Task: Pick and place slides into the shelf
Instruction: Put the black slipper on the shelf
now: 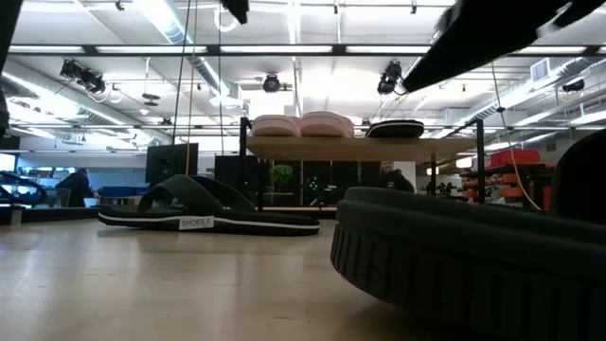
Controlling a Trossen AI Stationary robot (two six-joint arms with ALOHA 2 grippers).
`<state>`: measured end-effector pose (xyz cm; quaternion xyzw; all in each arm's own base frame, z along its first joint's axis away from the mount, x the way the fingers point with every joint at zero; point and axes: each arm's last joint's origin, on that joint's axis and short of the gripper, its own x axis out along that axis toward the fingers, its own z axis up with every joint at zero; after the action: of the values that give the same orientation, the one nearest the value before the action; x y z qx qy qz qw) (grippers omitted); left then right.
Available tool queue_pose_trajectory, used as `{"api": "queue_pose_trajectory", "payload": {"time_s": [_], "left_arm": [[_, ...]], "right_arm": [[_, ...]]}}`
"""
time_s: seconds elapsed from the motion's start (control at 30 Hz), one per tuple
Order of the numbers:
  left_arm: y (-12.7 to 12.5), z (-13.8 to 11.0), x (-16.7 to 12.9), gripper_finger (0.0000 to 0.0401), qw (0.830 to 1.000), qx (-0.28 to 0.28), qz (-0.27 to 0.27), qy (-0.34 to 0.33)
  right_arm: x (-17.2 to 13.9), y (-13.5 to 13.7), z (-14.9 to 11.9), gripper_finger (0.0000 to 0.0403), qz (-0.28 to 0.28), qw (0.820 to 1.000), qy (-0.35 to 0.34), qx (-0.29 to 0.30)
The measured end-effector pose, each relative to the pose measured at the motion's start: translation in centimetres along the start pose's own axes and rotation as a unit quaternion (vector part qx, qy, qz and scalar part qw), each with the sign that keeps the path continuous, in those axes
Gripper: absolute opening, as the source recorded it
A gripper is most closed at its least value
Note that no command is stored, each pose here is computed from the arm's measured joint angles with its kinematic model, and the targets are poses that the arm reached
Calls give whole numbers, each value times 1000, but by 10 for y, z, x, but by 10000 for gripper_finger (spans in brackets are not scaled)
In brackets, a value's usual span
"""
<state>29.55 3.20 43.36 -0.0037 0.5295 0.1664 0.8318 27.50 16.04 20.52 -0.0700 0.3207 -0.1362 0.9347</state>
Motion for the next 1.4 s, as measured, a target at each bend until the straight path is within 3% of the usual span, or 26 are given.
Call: {"api": "queue_pose_trajectory", "payload": {"time_s": [0.2,0.4,0.73,0.83,1.0,1.17,1.4], "left_arm": [[-39,-30,28,186,998,14,-5,64],[-67,-78,78,176,982,-7,57,178],[-84,-155,139,175,934,-59,167,310],[-82,-170,148,176,921,-68,192,332],[-79,-189,157,173,901,-79,212,369],[-80,-199,161,166,895,-88,228,373],[-93,-205,163,152,909,-73,215,349]], "right_arm": [[35,-26,11,106,76,995,-32,-46],[60,-56,25,106,145,980,-90,-103],[126,-99,24,108,140,984,-73,-78],[148,-105,28,111,127,985,-69,-99],[182,-123,44,120,112,987,-76,-84],[213,-140,53,123,99,990,-55,-79],[234,-150,58,122,112,990,-29,-86]]}}
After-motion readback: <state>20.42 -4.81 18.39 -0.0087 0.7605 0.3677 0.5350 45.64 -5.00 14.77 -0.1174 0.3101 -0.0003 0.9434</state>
